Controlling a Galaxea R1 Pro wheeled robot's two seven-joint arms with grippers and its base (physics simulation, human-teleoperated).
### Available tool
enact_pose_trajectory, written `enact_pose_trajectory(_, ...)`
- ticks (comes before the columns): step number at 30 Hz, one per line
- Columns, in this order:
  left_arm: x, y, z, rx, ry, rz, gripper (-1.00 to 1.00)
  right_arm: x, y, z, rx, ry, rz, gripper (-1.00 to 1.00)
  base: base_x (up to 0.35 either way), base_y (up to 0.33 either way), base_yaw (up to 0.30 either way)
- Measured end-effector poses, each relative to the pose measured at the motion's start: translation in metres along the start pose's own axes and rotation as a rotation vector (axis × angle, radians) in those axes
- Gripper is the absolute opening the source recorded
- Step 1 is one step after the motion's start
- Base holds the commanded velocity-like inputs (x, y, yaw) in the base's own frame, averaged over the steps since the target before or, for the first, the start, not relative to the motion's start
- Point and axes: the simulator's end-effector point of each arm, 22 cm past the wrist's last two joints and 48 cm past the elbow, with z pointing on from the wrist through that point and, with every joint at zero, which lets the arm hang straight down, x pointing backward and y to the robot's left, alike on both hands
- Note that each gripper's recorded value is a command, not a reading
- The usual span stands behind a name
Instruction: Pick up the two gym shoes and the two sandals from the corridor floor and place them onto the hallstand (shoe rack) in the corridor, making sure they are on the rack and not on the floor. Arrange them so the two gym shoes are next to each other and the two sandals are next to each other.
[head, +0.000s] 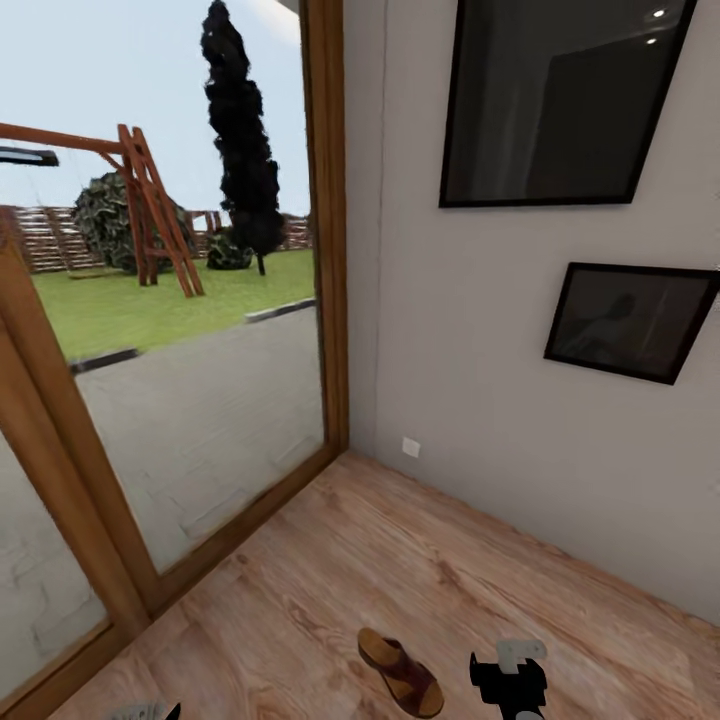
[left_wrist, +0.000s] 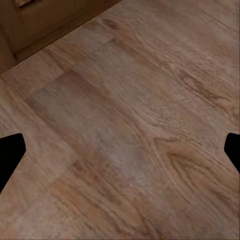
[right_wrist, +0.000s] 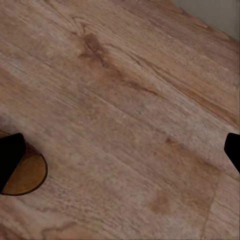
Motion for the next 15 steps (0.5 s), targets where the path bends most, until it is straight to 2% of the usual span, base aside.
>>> enact_pose_trajectory(15, -0.0024, -0.0004, -0.0002, 0.001, -0.005, 0.000, 1.00, -0.0028, -0.0005, -0.0006, 0.001, -0.005, 0.002, 1.00, 0.230, 0.230, -0.250)
